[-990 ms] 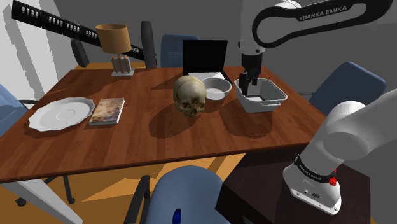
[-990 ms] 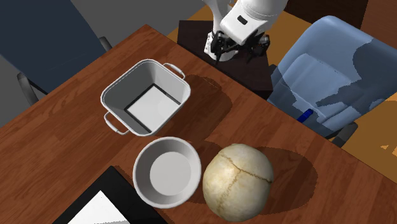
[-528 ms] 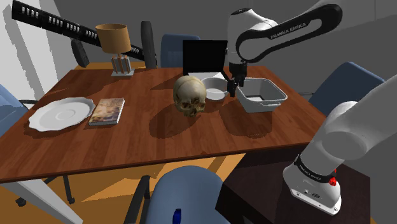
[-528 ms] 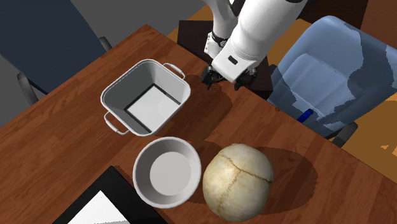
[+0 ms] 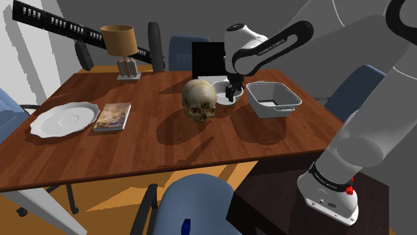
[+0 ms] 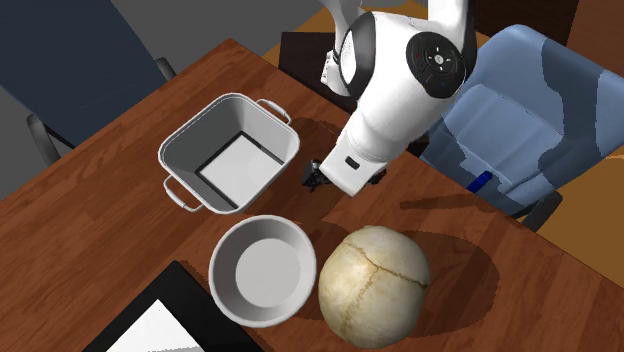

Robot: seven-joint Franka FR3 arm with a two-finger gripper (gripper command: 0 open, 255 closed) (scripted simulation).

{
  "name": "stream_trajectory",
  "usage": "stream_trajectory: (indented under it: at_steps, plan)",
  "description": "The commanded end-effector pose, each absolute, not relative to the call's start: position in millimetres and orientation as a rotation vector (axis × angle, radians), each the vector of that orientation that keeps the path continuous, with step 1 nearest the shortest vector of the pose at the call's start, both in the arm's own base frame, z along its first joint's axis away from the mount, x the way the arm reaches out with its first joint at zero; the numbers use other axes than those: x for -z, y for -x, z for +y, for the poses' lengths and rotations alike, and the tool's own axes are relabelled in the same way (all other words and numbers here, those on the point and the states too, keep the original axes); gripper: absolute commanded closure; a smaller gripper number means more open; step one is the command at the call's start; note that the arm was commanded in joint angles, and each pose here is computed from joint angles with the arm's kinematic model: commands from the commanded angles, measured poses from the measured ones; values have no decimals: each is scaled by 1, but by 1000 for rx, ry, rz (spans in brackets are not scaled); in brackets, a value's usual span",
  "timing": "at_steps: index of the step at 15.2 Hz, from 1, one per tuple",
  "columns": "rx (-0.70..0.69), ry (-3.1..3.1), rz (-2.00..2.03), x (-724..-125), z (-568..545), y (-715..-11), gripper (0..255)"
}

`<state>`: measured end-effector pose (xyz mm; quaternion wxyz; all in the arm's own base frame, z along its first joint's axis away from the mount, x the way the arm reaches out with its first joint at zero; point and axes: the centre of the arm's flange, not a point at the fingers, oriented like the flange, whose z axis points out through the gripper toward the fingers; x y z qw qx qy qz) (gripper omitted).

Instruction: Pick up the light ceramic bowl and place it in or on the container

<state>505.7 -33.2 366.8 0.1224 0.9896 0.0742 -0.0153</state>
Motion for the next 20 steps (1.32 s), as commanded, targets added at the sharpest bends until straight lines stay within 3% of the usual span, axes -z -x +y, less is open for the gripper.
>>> stream_trajectory:
  at_steps: [1, 10, 20]
  plan:
    - [19, -2869, 240, -352, -37, -525, 0]
    - [-81, -2787, 327, -301, -55, -609, 0]
    - [-81, -2787, 327, -264, -68, -613, 0]
